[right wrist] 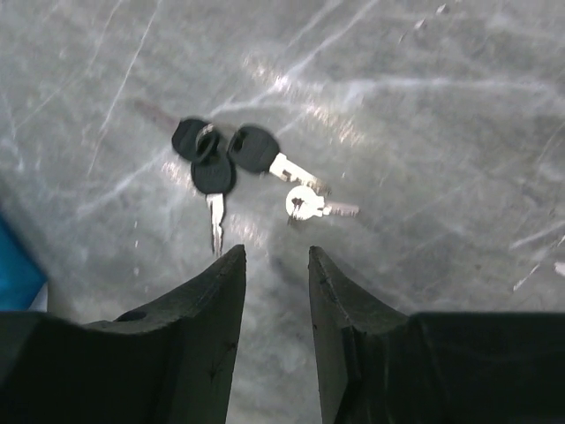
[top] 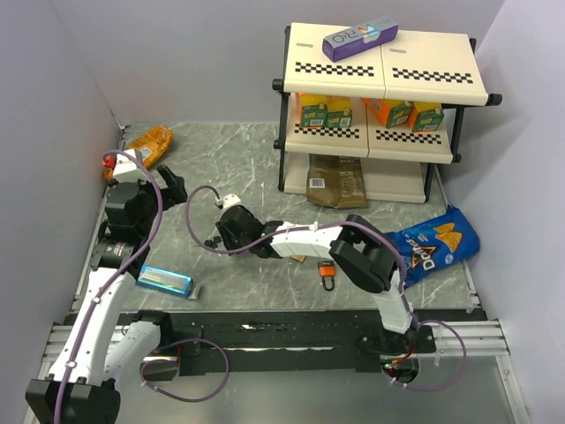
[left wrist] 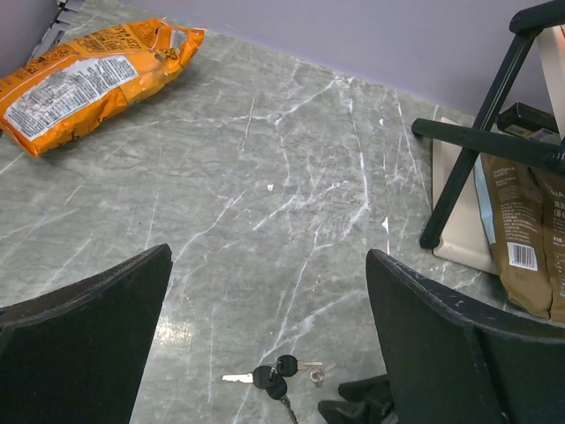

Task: Unlock with the key

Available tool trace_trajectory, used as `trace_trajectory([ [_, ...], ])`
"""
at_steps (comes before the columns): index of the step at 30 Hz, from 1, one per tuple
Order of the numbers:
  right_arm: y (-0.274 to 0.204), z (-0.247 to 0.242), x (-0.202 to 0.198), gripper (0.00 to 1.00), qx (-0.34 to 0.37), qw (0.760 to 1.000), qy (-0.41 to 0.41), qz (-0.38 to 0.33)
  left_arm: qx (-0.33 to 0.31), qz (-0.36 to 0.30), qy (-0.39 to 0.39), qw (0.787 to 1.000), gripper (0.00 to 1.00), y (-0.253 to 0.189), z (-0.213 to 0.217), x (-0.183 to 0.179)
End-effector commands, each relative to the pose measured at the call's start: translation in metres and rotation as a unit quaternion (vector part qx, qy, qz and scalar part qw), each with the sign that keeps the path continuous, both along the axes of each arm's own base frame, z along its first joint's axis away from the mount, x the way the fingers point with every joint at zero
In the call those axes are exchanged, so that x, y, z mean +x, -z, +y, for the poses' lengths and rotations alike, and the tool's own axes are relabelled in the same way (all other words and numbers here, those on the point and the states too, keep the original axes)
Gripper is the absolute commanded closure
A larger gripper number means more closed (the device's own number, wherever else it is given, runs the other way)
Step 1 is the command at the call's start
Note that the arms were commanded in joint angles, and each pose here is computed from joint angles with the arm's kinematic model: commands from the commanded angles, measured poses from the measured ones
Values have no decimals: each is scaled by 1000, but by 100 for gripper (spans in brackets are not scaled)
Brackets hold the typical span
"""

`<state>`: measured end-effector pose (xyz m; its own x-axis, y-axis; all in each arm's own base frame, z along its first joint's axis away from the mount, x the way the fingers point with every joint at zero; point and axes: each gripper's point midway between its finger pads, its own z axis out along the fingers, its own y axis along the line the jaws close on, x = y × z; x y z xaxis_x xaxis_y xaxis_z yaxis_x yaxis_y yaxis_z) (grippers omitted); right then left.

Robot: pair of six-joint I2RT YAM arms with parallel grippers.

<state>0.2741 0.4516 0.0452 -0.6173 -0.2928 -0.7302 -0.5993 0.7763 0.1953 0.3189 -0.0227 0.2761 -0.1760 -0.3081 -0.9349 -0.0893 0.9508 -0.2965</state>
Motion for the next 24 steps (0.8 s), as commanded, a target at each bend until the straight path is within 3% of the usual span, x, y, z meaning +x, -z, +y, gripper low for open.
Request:
trace_trajectory([
  [1, -11, 14, 15, 60, -4, 999, 24, -32, 7, -23, -5, 1000, 4, -14, 0, -3],
  [24, 20, 17, 24, 73, -49, 998, 45, -23, 8, -27, 16, 999, 4, -15, -13, -6],
])
